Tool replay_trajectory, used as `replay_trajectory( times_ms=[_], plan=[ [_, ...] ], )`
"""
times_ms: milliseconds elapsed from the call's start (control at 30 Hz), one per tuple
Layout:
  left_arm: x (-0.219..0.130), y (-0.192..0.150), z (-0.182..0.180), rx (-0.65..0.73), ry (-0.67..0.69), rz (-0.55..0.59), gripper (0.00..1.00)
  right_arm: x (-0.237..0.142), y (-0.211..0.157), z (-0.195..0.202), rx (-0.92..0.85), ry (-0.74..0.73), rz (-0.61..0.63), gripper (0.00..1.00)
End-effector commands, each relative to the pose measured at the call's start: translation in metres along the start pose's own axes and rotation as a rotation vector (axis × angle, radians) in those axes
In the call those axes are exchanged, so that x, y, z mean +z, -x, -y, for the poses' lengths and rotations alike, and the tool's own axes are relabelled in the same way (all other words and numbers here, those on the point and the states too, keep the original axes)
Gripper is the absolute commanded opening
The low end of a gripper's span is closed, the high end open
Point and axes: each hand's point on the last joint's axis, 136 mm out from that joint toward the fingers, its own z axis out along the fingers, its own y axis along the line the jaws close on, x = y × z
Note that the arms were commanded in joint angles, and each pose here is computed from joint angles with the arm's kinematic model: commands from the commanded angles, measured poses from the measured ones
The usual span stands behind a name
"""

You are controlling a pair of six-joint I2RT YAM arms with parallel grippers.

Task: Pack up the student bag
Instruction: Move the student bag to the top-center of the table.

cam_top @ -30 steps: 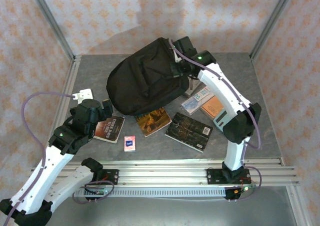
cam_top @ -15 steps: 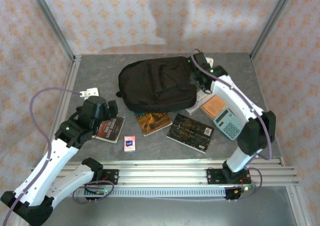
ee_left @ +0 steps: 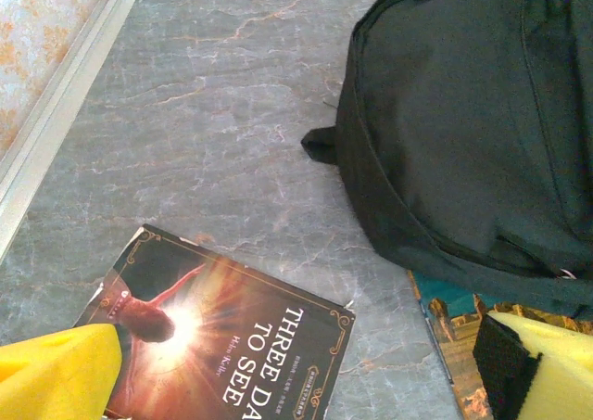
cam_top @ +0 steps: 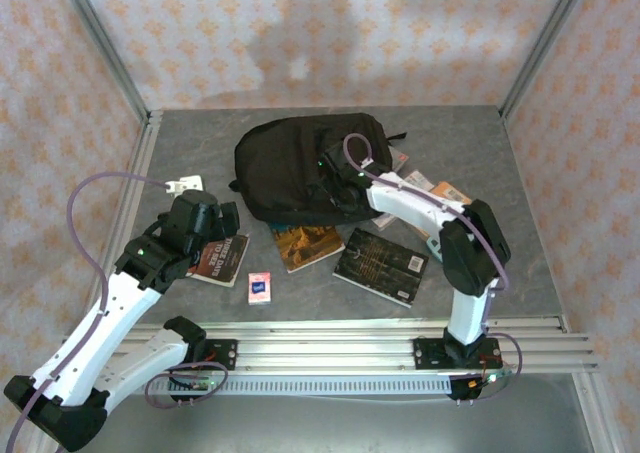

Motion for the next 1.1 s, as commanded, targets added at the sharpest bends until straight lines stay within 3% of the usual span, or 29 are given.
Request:
replay_trajectory(
  times_ms=[0, 133, 233, 400, 533, 600, 667, 800, 867, 1067],
  plan=[
    [-0.004, 0.003, -0.002, -0.028, 0.003, 0.012, 1.00, 0.020, -0.023, -0.009, 0.130, 0.035, -0.078, 0.69],
    [-0.003, 0.002, 0.001, -0.037, -0.008, 0.000, 1.00, 0.026, -0.021, -0.002, 0.117, -0.001, -0.038, 0.57],
    [-0.002, 0.000, 0.003, -0.041, -0.014, -0.013, 0.99, 0.017, -0.008, 0.009, 0.075, -0.045, 0.029, 0.53],
    [-0.001, -0.001, 0.002, -0.034, -0.006, -0.017, 0.99, -0.031, 0.056, 0.006, -0.113, -0.107, 0.253, 0.51],
    [-0.002, 0.000, 0.001, -0.038, -0.005, -0.013, 0.99, -0.059, 0.103, 0.019, -0.149, -0.197, 0.334, 0.41],
    [-0.002, 0.000, 0.000, -0.041, -0.002, -0.008, 0.99, -0.070, 0.105, 0.021, -0.116, -0.167, 0.325, 0.39],
    [-0.002, 0.001, 0.000, -0.041, -0.002, -0.005, 0.99, -0.071, 0.087, 0.014, -0.057, -0.070, 0.256, 0.42],
    [-0.002, 0.003, 0.002, -0.044, -0.004, -0.004, 0.99, -0.052, 0.031, -0.002, 0.114, 0.080, 0.054, 0.68],
    [-0.001, 0.002, 0.002, -0.042, -0.003, -0.007, 0.99, -0.044, 0.009, -0.010, 0.158, 0.115, 0.008, 0.77],
    [-0.004, 0.001, -0.002, -0.049, 0.000, 0.002, 0.99, -0.011, -0.038, -0.023, 0.252, 0.132, -0.106, 0.83]
  ],
)
